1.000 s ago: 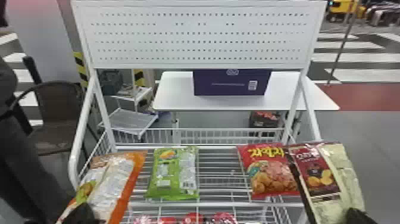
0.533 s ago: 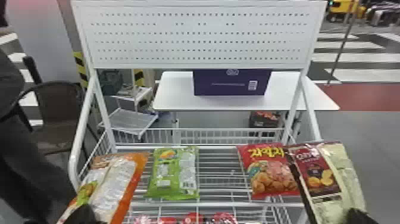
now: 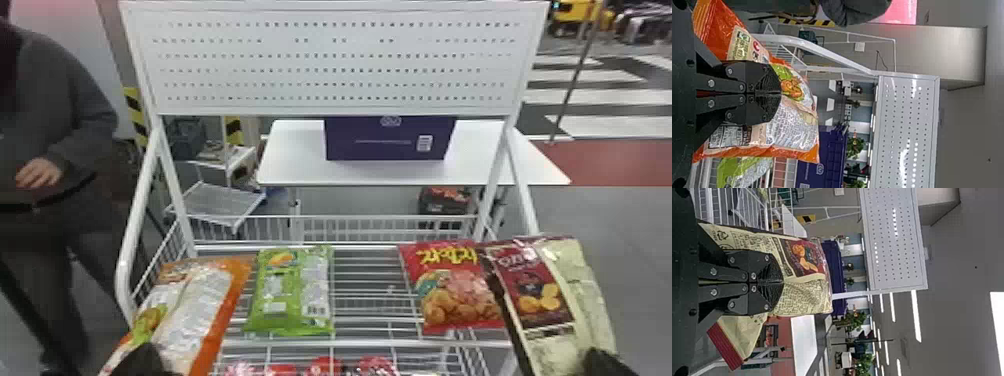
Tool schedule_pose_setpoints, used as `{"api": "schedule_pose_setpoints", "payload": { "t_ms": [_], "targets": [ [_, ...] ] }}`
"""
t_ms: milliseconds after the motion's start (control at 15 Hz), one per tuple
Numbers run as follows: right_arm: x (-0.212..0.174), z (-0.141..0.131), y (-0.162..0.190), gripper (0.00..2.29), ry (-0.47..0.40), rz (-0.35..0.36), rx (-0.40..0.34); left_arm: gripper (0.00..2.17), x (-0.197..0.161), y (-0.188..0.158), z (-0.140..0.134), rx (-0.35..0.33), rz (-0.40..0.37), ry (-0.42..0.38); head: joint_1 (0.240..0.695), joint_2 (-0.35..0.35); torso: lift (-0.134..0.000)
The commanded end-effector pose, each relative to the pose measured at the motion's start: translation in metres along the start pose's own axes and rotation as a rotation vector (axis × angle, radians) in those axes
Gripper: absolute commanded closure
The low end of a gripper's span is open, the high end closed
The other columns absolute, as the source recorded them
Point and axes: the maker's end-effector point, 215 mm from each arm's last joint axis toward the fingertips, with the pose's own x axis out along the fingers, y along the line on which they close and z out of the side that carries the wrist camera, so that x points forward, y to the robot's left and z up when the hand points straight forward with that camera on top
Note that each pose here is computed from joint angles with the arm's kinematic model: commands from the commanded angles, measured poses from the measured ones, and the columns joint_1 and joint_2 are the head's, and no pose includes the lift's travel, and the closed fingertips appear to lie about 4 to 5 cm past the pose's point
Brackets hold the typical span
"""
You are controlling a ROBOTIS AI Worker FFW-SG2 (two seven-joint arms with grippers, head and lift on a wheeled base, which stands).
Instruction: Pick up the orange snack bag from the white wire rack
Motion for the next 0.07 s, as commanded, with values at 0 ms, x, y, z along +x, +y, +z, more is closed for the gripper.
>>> {"api": "schedule_pose_setpoints", "payload": {
  "t_ms": [0],
  "targets": [
    [0.0006,0.0008,-0.0005,2.26,-0.002,-0.001,0.001,2.06,0.0003,-0.0011,0.0004,-0.002,-0.002,-0.001,0.499,0.000,0.000]
  ]
}}
